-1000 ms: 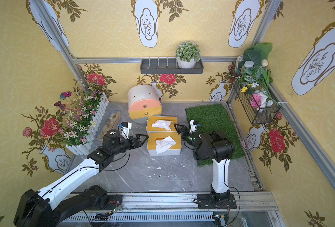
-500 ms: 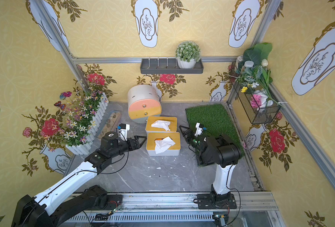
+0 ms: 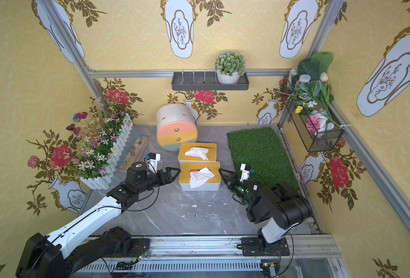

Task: Put the tissue paper into the tissue box
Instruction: Adjust the tissue box at the center of the board.

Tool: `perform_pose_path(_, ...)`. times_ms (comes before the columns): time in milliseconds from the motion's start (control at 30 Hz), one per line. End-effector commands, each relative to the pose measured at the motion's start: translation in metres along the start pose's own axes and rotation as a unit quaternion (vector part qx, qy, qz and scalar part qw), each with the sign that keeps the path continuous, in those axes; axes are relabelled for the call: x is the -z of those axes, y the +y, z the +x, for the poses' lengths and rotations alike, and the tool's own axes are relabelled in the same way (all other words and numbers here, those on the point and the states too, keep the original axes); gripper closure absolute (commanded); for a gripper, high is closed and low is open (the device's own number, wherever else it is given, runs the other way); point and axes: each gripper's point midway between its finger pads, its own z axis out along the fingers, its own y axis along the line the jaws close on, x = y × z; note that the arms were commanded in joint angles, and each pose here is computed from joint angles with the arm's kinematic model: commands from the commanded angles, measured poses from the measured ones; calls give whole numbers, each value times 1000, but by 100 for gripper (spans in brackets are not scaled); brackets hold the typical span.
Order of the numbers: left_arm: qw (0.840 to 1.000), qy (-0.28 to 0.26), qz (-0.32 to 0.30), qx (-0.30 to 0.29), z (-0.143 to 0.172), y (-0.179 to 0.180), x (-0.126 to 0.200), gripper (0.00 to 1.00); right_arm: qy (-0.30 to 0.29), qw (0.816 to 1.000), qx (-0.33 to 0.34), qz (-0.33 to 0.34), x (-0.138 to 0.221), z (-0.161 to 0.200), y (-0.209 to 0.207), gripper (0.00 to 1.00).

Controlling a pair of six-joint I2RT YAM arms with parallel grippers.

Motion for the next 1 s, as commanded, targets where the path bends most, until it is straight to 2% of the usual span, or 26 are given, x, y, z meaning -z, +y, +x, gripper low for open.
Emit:
perform_pose_path(0, 1000, 1, 22, 4, -1, -7, -4, 0, -20, 999, 23, -12, -2, -2, 11, 0)
perform_pose_path(667, 999, 20, 26, 23, 8, 0, -17, 0, -8, 999, -38, -22, -24, 23, 10, 0)
perform_pose_path(967, 1000, 16, 17, 14, 1, 1, -16, 0, -15, 999, -32, -27, -24, 22, 14, 0)
